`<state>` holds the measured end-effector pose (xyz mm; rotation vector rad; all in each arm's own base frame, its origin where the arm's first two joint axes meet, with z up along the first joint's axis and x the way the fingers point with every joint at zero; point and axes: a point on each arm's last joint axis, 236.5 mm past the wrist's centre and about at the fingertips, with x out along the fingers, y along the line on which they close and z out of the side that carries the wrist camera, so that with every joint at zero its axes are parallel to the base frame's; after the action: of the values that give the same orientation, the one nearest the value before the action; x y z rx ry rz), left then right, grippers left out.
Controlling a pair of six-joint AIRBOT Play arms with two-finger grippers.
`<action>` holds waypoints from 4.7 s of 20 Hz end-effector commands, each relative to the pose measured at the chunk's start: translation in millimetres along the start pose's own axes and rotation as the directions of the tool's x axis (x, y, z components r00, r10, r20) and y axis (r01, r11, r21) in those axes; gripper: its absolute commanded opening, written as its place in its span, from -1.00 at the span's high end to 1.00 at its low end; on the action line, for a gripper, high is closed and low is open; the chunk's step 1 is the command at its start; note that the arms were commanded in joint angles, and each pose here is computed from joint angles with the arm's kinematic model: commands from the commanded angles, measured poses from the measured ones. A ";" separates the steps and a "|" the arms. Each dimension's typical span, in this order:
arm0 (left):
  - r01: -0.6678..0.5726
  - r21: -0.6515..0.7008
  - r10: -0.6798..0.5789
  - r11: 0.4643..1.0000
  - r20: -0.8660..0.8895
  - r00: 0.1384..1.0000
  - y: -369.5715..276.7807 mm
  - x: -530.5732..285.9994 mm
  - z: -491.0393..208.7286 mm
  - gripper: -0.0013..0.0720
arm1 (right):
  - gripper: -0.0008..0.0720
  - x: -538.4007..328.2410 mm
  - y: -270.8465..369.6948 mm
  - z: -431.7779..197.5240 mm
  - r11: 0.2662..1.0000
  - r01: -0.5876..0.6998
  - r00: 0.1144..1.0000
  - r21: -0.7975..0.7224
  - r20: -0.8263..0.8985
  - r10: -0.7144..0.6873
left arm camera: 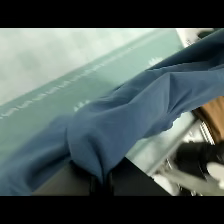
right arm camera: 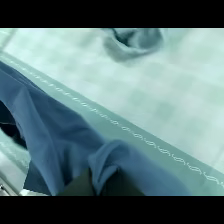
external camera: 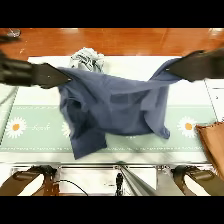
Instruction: Fold the shirts.
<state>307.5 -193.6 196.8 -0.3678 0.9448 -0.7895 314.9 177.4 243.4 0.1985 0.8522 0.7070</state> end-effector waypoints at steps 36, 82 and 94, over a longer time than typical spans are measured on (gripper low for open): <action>-0.082 -0.617 0.061 0.783 -0.055 0.997 197.0 101.7 -185.4 -0.74 | -0.75 26.2 -240.7 -223.0 0.608 0.259 0.962 0.750 -0.140 -0.236; -0.741 0.099 0.274 0.664 0.890 0.365 -180.9 -358.6 36.1 0.91 | 0.92 -307.8 99.7 14.4 0.817 0.575 0.572 0.035 0.697 -0.432; -0.424 -0.147 0.443 0.894 0.432 0.785 101.3 -117.9 43.4 0.91 | 0.93 -80.8 -96.1 -2.6 0.938 0.195 0.891 0.286 0.347 -0.291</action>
<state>303.0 -44.5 313.3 -0.1972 0.4437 -0.2415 271.9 47.7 318.4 0.2710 0.5062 0.2415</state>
